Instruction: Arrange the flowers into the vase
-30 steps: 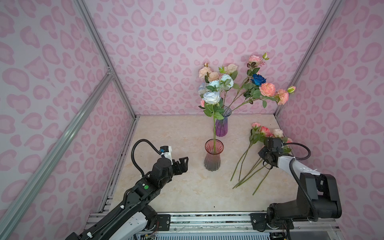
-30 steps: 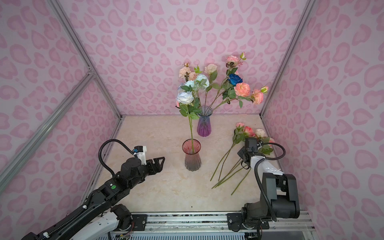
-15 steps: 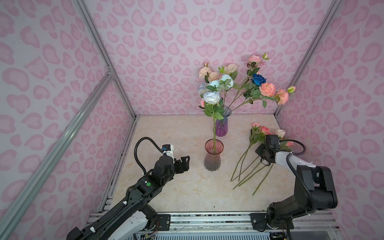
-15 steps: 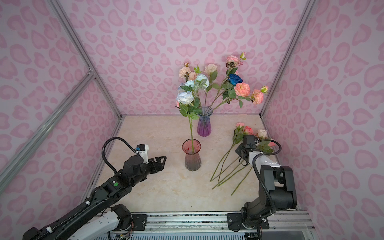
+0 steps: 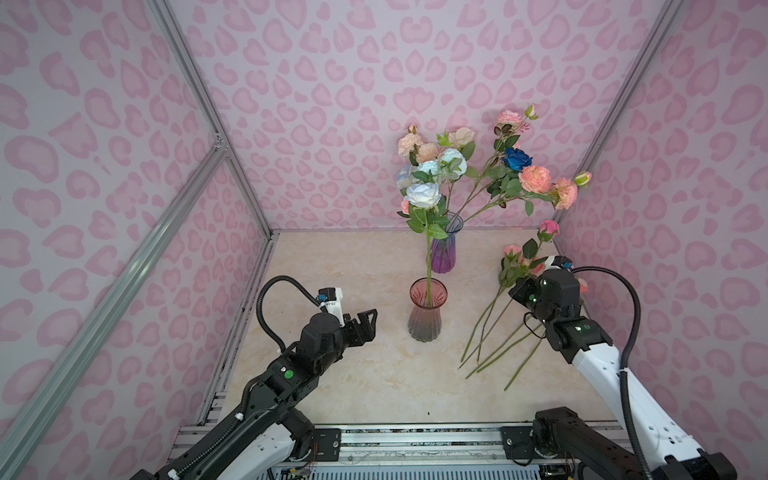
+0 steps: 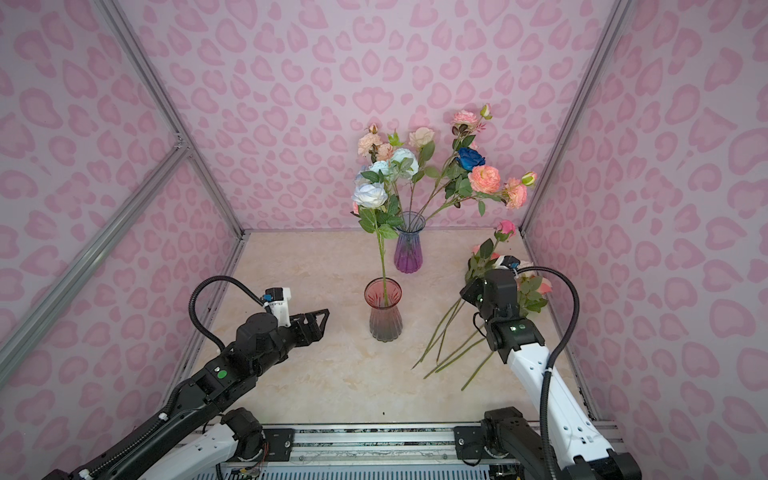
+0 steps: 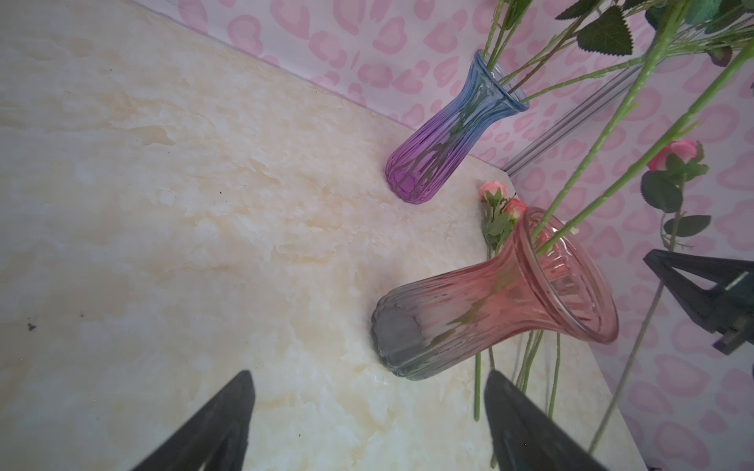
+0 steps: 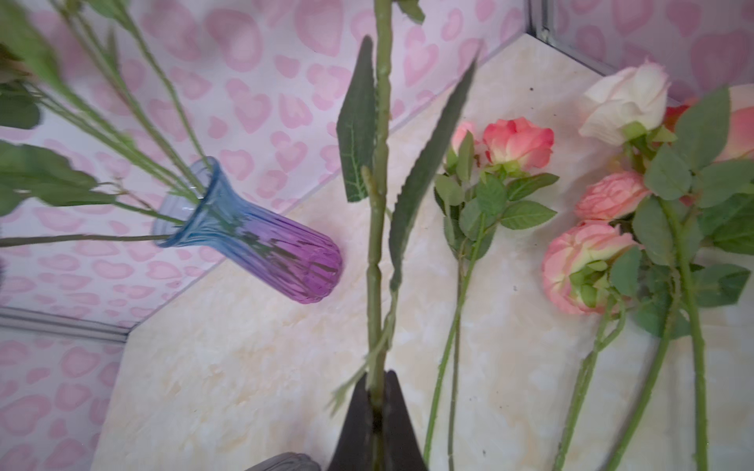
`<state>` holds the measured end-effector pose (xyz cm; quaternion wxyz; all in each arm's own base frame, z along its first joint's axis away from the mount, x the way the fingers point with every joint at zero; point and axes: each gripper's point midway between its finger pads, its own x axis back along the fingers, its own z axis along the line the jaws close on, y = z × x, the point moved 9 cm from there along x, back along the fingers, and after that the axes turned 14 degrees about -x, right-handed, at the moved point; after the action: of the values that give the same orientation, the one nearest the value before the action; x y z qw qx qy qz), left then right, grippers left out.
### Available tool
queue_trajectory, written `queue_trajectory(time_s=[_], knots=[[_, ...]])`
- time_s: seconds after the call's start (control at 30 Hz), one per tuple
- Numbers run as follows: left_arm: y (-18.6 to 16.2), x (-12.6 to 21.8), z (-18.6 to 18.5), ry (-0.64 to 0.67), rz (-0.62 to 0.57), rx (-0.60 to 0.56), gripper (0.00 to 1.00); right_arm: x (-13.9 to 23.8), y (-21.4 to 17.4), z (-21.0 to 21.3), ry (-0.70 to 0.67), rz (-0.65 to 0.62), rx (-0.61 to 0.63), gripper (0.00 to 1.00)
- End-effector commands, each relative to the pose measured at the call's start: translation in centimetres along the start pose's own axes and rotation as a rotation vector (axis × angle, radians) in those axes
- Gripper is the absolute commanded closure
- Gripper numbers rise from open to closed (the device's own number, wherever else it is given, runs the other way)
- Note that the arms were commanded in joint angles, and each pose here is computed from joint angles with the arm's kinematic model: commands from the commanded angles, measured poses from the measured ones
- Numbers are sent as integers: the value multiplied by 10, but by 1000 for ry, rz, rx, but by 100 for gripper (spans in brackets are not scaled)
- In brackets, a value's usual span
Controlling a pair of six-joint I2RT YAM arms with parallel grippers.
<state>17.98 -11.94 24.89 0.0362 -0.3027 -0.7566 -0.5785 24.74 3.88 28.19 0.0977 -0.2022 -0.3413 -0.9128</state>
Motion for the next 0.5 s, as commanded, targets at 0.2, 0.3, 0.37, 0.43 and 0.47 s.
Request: queue_trajectory(time_s=[0.2,0.3,0.37,0.43,0.47], knots=[[11,7,-1,16,-41,15,11,81,3,17,151,-240,48,100],[12,5,-3,-1,-30,28,11,93,7,28,210,-245,77,100],[11,5,-3,0,-26,39,12,99,9,36,235,-263,98,100],[10,7,-2,1,-28,48,12,105,12,44,266,-277,115,100],[9,9,-1,3,-32,54,12,108,13,49,282,-283,119,100]])
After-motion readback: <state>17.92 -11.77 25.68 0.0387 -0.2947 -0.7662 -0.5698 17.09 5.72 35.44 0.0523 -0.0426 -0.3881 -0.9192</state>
